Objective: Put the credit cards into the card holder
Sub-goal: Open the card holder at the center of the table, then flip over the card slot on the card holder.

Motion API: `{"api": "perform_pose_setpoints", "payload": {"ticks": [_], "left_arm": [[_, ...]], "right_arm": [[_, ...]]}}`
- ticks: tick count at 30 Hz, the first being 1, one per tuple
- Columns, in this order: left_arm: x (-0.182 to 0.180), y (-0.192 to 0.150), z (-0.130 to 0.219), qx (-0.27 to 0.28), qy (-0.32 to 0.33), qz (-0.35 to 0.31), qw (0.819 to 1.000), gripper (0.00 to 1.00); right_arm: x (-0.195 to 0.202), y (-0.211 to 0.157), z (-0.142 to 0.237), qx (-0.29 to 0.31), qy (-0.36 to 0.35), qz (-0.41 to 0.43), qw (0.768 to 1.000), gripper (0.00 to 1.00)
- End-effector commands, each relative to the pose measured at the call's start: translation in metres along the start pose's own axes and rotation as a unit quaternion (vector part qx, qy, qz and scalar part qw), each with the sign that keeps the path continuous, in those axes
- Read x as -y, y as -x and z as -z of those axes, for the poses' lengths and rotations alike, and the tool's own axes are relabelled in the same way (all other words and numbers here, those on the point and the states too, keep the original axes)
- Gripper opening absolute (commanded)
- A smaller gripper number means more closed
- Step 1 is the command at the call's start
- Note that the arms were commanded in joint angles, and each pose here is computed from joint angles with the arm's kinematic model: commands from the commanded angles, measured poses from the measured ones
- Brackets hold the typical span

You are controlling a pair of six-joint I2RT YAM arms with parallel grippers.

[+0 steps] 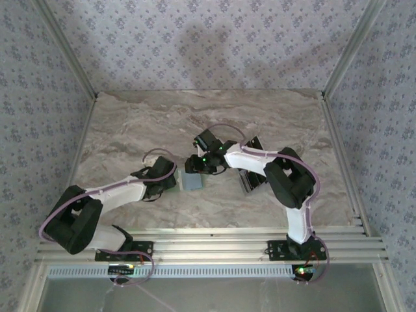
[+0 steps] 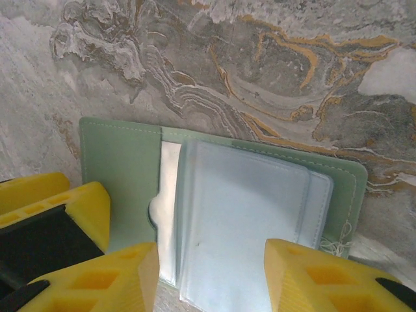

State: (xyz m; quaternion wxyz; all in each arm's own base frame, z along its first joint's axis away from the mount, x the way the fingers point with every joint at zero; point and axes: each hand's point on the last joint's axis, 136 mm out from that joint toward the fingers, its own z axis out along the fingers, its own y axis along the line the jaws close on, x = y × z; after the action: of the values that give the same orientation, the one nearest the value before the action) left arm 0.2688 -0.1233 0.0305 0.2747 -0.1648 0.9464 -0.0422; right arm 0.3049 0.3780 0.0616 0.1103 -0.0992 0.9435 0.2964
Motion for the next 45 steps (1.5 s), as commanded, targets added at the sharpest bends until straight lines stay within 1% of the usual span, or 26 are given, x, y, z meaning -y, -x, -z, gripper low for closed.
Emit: {"api": "perform_pose_setpoints", "payload": {"ticks": [1, 20, 29, 34, 39, 45], "left_arm": [[-0.001, 0.002, -0.001, 0.011, 0.005, -0.006, 1.0, 0.63], [-0.005, -0.003, -0.007, 0.008, 0.011, -0.008, 1.0, 0.61], [-0.004, -0.005, -0.009, 0.008, 0.005, -0.007, 1.0, 0.6], [-0.002, -0.005, -0.009, 0.008, 0.0, -0.007, 1.0, 0.6], [-0.001, 0.001, -0.005, 0.019, -0.005, -0.006, 1.0, 0.6], [-0.009, 0.014, 0.008, 0.04, -0.01, 0.014, 0.999, 0.63]], "right_arm": [[0.014, -0.008, -0.01, -0.017, -0.01, -0.013, 1.0, 0.48], [0.029, -0.024, -0.022, -0.037, -0.025, -0.025, 0.999, 0.5], [0.003, -0.02, -0.024, -0.039, 0.046, -0.024, 0.998, 0.47], [-0.007, -0.016, -0.023, -0.037, 0.073, -0.031, 0.996, 0.46], [-0.016, -0.012, -0.02, -0.035, 0.093, -0.038, 0.994, 0.46], [-0.024, -0.01, -0.016, -0.033, 0.101, -0.039, 0.994, 0.46]]}}
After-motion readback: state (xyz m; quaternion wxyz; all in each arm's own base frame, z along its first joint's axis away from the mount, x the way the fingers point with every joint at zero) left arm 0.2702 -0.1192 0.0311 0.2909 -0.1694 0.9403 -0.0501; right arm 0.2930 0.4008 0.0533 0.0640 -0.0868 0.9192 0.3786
